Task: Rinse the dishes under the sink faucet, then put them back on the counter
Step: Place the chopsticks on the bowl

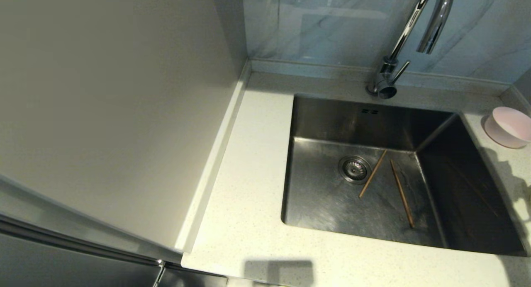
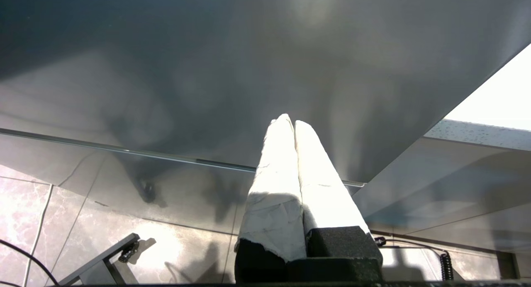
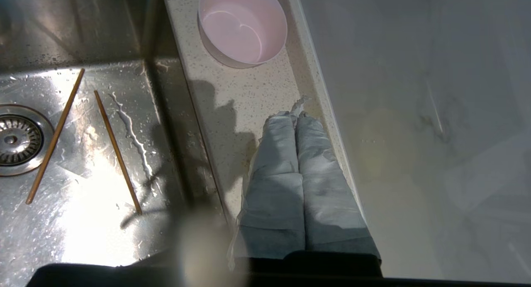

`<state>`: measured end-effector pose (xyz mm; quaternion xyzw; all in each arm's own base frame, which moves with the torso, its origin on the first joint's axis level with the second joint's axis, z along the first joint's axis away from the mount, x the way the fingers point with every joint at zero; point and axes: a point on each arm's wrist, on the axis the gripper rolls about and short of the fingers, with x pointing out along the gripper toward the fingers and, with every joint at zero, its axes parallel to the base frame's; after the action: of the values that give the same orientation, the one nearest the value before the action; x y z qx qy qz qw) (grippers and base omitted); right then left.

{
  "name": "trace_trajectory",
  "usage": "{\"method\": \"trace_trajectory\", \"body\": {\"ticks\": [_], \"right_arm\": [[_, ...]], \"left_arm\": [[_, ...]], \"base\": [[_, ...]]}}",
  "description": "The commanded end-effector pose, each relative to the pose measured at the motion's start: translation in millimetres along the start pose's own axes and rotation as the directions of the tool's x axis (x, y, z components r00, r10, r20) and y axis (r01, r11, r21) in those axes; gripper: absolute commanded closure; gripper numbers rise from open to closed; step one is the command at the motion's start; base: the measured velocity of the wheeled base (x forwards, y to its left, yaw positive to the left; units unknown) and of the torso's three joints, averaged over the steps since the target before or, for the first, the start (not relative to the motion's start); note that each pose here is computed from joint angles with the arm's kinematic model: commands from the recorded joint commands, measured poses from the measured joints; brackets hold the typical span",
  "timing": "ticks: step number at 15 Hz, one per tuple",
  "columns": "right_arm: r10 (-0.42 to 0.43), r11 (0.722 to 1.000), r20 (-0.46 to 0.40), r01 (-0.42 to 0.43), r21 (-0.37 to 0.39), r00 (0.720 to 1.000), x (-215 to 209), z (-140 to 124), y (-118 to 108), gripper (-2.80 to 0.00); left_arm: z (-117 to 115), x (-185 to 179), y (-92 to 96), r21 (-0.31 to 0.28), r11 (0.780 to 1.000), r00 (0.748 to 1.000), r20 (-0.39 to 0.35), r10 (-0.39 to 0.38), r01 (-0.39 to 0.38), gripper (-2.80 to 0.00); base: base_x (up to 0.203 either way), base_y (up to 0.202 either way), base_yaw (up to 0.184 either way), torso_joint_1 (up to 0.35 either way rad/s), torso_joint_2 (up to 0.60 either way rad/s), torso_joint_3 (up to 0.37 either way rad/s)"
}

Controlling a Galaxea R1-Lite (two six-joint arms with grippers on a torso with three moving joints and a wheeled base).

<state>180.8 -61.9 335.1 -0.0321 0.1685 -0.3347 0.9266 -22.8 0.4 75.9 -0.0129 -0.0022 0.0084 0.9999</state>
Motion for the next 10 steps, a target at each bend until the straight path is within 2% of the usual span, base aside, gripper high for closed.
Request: {"method": "trace_trajectory", "body": {"ticks": [1, 10], "right_arm": [[0.001, 1.0, -0.018, -0.001, -0.008, 1.0, 6.6, -1.1, 3.3, 0.0], [0.058, 0.998, -0.026, -0.059, -0.033, 0.998, 7.1, -2.9, 17.5, 0.0]], "left_arm": [[0.0, -0.2, 0.0, 0.0, 1.0, 1.0, 0.003, 0.0, 0.0, 0.0], [0.0, -0.2, 0.0, 0.0, 1.0, 1.0, 0.003, 0.0, 0.0, 0.0]], "base": [[0.0, 0.0, 0.0, 0.0, 0.0, 0.0], [0.0, 0.0, 0.0, 0.0, 0.0, 0.0]]}}
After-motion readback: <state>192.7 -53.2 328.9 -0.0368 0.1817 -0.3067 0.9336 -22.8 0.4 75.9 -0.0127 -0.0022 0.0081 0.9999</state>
